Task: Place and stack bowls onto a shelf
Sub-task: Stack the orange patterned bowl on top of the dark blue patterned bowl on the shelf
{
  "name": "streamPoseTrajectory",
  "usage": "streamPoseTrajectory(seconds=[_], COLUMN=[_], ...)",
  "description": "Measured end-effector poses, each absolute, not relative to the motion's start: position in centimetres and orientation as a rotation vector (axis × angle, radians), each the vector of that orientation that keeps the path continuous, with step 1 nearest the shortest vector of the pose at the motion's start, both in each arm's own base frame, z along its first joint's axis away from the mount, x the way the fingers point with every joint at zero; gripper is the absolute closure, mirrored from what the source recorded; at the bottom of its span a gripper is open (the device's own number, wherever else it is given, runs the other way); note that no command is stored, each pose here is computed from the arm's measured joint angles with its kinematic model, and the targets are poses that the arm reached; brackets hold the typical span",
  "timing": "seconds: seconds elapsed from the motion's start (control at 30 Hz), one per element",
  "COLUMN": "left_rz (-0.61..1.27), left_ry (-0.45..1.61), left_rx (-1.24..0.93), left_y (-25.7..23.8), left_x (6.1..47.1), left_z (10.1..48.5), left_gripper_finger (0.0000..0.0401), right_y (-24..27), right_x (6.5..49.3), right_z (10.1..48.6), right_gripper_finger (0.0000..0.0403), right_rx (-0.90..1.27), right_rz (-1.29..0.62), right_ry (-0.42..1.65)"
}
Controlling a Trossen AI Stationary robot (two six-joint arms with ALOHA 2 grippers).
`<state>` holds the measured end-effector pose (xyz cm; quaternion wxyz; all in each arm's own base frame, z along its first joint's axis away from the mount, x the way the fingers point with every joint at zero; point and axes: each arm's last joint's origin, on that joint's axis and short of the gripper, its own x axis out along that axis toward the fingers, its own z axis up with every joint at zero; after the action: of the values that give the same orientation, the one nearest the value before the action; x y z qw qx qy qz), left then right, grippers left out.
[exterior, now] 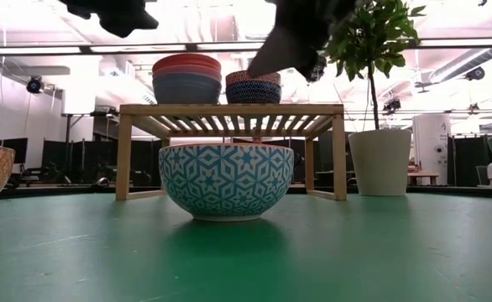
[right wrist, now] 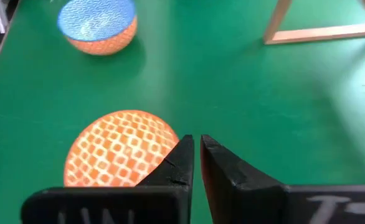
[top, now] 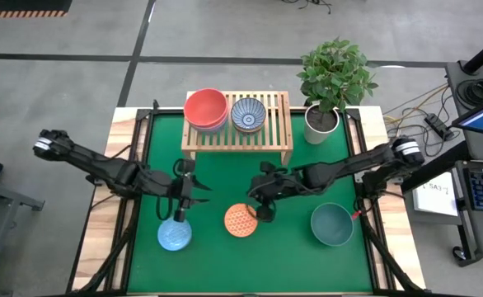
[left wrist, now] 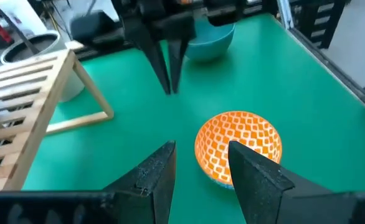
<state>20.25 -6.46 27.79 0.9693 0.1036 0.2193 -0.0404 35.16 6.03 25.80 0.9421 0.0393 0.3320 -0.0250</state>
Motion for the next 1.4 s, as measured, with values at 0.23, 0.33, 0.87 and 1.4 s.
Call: streamPoseTrajectory(seconds=[0.23, 0.33, 0.87, 1.4], left_rz=[-0.076, -0.075, -0.075, -0.075], left_ry=[0.377, 0.365, 0.370, 0.369], left_rx=[0.166, 0.161, 0.162, 0.161], left_y=[-5.9, -5.8, -5.8, -5.8], left_x=[18.8, 18.4, 18.4, 18.4], left_z=[28.5, 28.6, 28.5, 28.5], left_gripper_finger=[0.0271, 0.0271, 0.0271, 0.0271], right_y=[6.7, 6.9, 6.6, 6.6], right_x=[38.5, 39.5, 41.2, 41.5], right_z=[24.8, 23.4, 19.4, 17.9], right_gripper_finger=[0.0307, 0.0280, 0.0294, 0.0390], right_rx=[0.031, 0.004, 0.100, 0.100], right_rz=[-0.034, -0.035, -0.041, -0.041], right_ry=[0.787, 0.854, 1.009, 1.046])
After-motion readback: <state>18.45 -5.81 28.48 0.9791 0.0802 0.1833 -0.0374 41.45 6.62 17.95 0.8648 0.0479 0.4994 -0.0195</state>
